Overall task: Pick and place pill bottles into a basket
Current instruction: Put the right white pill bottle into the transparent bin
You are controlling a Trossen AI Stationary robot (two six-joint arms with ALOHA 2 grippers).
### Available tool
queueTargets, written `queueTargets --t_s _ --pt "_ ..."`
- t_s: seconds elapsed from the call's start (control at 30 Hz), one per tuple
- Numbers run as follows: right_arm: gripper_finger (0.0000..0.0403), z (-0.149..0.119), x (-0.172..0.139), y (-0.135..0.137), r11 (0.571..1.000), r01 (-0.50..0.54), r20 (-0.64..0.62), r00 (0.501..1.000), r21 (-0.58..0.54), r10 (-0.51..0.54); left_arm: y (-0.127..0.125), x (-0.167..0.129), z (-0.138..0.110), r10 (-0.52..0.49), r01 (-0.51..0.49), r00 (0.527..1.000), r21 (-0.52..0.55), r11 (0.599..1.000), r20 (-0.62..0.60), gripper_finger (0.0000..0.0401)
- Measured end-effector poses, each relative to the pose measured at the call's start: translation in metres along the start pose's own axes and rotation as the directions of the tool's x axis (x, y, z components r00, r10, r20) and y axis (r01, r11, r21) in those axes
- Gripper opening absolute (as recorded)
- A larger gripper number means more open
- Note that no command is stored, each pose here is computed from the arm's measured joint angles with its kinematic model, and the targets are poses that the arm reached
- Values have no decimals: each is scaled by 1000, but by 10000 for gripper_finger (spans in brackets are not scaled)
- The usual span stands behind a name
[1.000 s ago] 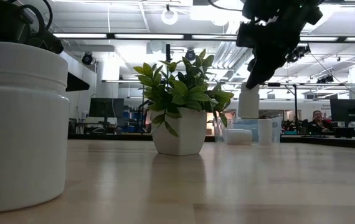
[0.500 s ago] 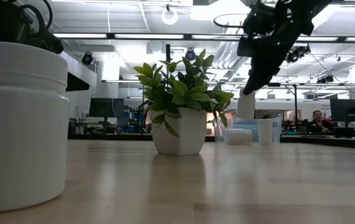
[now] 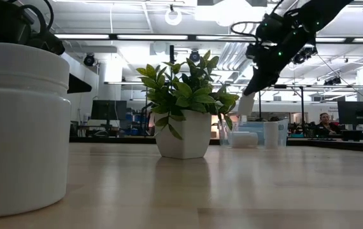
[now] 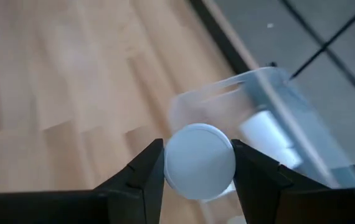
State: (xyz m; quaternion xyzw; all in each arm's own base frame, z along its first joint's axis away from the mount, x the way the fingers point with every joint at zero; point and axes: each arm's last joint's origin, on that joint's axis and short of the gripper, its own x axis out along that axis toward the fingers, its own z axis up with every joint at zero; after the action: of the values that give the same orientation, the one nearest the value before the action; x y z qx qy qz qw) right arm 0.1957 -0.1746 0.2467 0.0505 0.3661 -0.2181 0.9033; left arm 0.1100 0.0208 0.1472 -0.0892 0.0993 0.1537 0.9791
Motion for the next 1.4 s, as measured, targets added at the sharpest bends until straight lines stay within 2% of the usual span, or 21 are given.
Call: queueTargets --t_s 0.33,0.67,0.9,1.4 --pt "147 -1 -9 -41 987 144 89 985 65 -149 0 0 0 3 -3 1000 5 1000 1 46" --pt "147 -10 -17 -65 972 218 77 972 83 -224 0 0 0 7 -7 1000 24 1000 2 46" --pt "147 -14 -19 -71 976 195 85 975 101 -203 0 0 0 8 -8 1000 20 1000 2 46" --pt "149 -21 5 -77 982 159 31 986 100 -163 0 0 0 9 -9 1000 26 1000 1 46"
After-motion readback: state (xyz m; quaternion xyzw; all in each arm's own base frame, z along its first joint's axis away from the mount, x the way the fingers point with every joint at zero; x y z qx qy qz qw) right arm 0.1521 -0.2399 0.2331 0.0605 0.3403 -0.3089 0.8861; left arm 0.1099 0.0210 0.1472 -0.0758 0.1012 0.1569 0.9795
